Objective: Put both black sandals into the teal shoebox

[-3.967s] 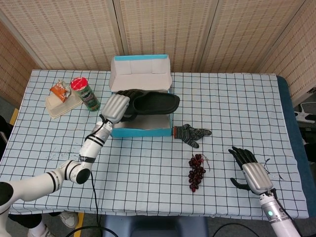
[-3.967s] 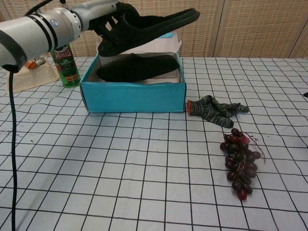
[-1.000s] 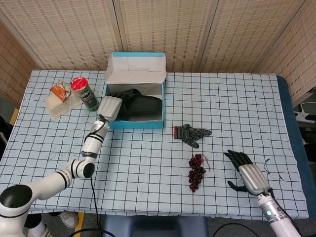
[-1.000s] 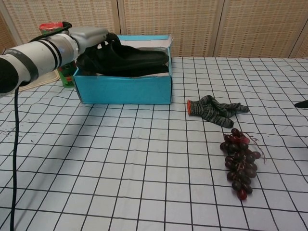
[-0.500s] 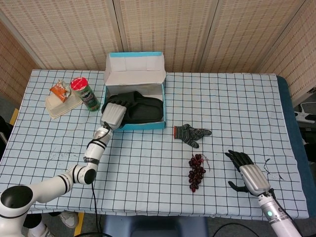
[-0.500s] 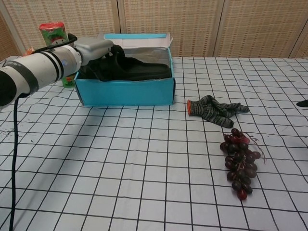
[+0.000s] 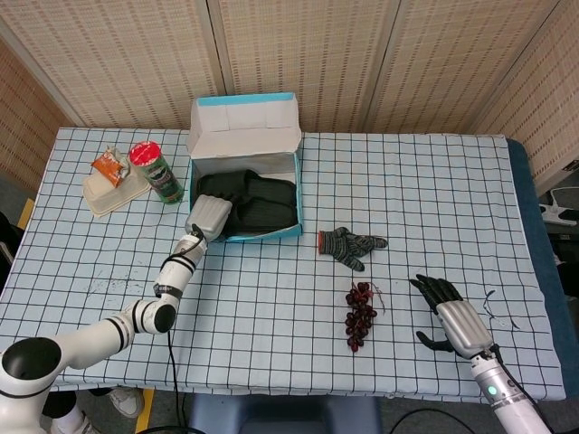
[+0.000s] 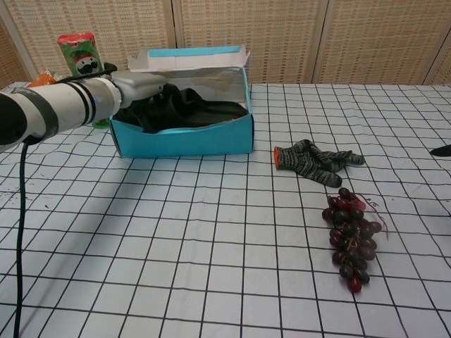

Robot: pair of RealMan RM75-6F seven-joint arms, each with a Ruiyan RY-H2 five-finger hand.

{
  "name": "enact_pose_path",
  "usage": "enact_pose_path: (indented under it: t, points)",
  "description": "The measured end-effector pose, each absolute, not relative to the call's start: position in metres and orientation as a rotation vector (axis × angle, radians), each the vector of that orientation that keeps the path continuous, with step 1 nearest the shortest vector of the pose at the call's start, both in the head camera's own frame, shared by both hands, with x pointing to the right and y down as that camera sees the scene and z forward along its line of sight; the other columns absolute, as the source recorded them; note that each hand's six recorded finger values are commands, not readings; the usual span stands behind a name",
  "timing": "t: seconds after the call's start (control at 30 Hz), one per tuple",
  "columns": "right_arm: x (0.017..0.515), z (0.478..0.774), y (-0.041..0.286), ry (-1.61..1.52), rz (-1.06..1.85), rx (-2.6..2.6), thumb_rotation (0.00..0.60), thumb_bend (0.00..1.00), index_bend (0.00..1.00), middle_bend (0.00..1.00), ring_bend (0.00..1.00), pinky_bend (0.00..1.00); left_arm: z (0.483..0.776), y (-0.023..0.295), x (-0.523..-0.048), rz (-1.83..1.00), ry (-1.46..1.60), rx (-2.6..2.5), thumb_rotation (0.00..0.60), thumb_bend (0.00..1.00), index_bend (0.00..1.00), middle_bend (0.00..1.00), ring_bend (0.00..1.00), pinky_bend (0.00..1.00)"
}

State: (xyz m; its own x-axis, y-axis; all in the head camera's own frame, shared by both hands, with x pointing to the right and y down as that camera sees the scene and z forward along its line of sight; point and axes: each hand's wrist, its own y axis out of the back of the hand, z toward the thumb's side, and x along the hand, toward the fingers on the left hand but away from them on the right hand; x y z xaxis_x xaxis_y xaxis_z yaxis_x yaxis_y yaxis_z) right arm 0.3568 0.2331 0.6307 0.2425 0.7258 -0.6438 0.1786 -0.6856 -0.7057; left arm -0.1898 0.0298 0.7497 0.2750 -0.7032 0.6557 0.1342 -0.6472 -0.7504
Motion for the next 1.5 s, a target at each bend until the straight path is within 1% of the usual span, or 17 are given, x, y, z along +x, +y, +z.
enact_pose_path:
  t: [0.13, 0.37, 0.43, 0.47, 0.53, 0.57, 0.6, 0.63, 0.7, 0.87, 0.93, 1.0, 1.07, 1.13, 1.27, 1.37, 1.5]
  points:
    - [0.356, 0.632, 0.234, -0.818, 1.458, -2.030, 0.600, 0.21, 0.00, 0.00, 0.00, 0.00, 0.756, 0.033, -0.190, -1.500, 0.457, -1.911, 0.600, 0.88, 0.68, 0.86, 0.71, 0.75]
    - [0.357, 0.631, 0.233, -0.820, 1.459, -2.026, 0.600, 0.21, 0.00, 0.00, 0.00, 0.00, 0.752, 0.023, -0.194, -1.543, 0.459, -2.002, 0.600, 0.88, 0.66, 0.84, 0.70, 0.73]
    - [0.357, 0.631, 0.234, -0.820, 1.458, -2.028, 0.600, 0.21, 0.00, 0.00, 0.00, 0.00, 0.752, 0.023, -0.196, -1.554, 0.465, -2.018, 0.600, 0.87, 0.62, 0.78, 0.65, 0.69]
    - [0.357, 0.631, 0.234, -0.820, 1.458, -2.029, 0.600, 0.21, 0.00, 0.00, 0.00, 0.00, 0.752, 0.022, -0.198, -1.560, 0.467, -2.023, 0.600, 0.85, 0.58, 0.73, 0.62, 0.66]
    - [0.356, 0.631, 0.234, -0.819, 1.456, -2.029, 0.600, 0.21, 0.00, 0.00, 0.00, 0.00, 0.752, 0.021, -0.200, -1.565, 0.474, -2.031, 0.600, 0.77, 0.47, 0.62, 0.54, 0.59]
    - [0.356, 0.631, 0.234, -0.820, 1.456, -2.029, 0.600, 0.21, 0.00, 0.00, 0.00, 0.00, 0.752, 0.020, -0.201, -1.566, 0.478, -2.039, 0.600, 0.71, 0.38, 0.55, 0.48, 0.55]
    - [0.356, 0.631, 0.234, -0.820, 1.455, -2.029, 0.600, 0.21, 0.00, 0.00, 0.00, 0.00, 0.752, 0.020, -0.201, -1.567, 0.481, -2.046, 0.600, 0.67, 0.31, 0.50, 0.44, 0.51]
    - [0.356, 0.631, 0.234, -0.820, 1.455, -2.029, 0.600, 0.21, 0.00, 0.00, 0.00, 0.00, 0.752, 0.020, -0.202, -1.568, 0.481, -2.054, 0.600, 0.65, 0.28, 0.46, 0.41, 0.49]
    - [0.355, 0.630, 0.234, -0.820, 1.453, -2.030, 0.600, 0.21, 0.00, 0.00, 0.00, 0.00, 0.753, 0.021, -0.203, -1.572, 0.466, -2.073, 0.600, 0.64, 0.25, 0.43, 0.37, 0.44]
    - [0.354, 0.631, 0.235, -0.815, 1.451, -2.034, 0.600, 0.21, 0.00, 0.00, 0.00, 0.00, 0.757, 0.026, -0.208, -1.595, 0.405, -2.116, 0.600, 0.63, 0.23, 0.42, 0.33, 0.36]
    - [0.354, 0.630, 0.235, -0.815, 1.451, -2.032, 0.600, 0.21, 0.00, 0.00, 0.00, 0.00, 0.757, 0.026, -0.210, -1.601, 0.399, -2.128, 0.600, 0.59, 0.16, 0.35, 0.26, 0.31]
    - [0.354, 0.629, 0.234, -0.818, 1.449, -2.030, 0.600, 0.21, 0.00, 0.00, 0.00, 0.00, 0.756, 0.025, -0.211, -1.601, 0.406, -2.144, 0.600, 0.54, 0.03, 0.18, 0.11, 0.24]
    - [0.353, 0.628, 0.234, -0.821, 1.447, -2.029, 0.600, 0.21, 0.00, 0.00, 0.00, 0.00, 0.752, 0.023, -0.209, -1.586, 0.429, -2.162, 0.600, 0.50, 0.00, 0.07, 0.02, 0.19]
    - [0.353, 0.628, 0.235, -0.821, 1.447, -2.032, 0.600, 0.21, 0.00, 0.00, 0.00, 0.00, 0.748, 0.021, -0.206, -1.562, 0.461, -2.179, 0.600, 0.46, 0.00, 0.00, 0.00, 0.14]
    - [0.354, 0.627, 0.235, -0.823, 1.445, -2.031, 0.600, 0.21, 0.00, 0.00, 0.00, 0.00, 0.736, 0.015, -0.202, -1.521, 0.583, -2.277, 0.600, 0.44, 0.00, 0.00, 0.00, 0.08]
    - [0.355, 0.625, 0.235, -0.829, 1.444, -2.026, 0.600, 0.21, 0.00, 0.00, 0.00, 0.00, 0.728, 0.010, -0.201, -1.487, 0.678, -2.337, 0.600, 0.39, 0.00, 0.00, 0.00, 0.08]
    - [0.356, 0.624, 0.235, -0.832, 1.444, -2.021, 0.600, 0.21, 0.00, 0.00, 0.00, 0.00, 0.722, 0.008, -0.205, -1.467, 0.710, -2.381, 0.600, 0.38, 0.00, 0.00, 0.00, 0.07]
